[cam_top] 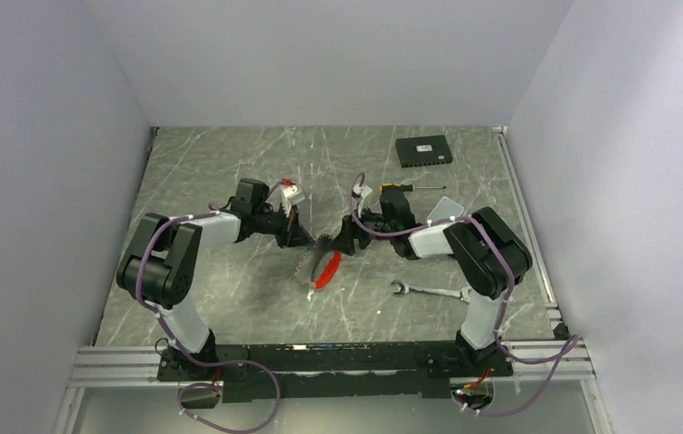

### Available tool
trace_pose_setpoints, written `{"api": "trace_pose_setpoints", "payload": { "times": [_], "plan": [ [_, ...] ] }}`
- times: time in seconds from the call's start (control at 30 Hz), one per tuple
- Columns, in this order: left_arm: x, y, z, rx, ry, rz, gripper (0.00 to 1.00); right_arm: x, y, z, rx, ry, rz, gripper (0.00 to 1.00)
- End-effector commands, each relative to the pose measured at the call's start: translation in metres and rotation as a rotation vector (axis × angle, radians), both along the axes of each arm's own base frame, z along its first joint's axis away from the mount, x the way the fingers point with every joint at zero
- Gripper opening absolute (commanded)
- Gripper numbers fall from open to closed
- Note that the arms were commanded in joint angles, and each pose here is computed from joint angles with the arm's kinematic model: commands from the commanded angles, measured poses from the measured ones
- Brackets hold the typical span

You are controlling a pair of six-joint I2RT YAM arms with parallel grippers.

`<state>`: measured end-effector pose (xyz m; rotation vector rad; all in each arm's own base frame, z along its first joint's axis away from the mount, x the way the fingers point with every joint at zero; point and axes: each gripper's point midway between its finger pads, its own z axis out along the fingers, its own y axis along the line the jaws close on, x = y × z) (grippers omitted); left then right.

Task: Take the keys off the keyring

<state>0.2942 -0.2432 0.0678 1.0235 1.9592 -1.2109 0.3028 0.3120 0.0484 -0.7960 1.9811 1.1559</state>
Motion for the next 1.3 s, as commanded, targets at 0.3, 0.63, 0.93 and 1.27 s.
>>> {"api": "trace_pose_setpoints", "payload": {
  "times": [0.3,0.63,0.93,1.27],
  "plan": [
    [0.006,-0.006,0.027,-0.05,0.007,0.044,0.0,0.001,0.012,-0.038,-0.167,-0.018,-0.015,0.65],
    [0.004,0.008,0.03,-0.047,0.005,0.041,0.0,-0.013,0.008,-0.062,-0.306,-0.112,0.105,0.52],
    [0.006,0.018,0.03,0.06,-0.109,-0.025,0.0,-0.012,-0.003,-0.087,-0.428,-0.117,0.127,0.4],
    [0.002,0.038,0.016,0.218,-0.228,-0.106,0.0,-0.011,-0.009,-0.087,-0.431,-0.099,0.13,0.38]
  ]
}}
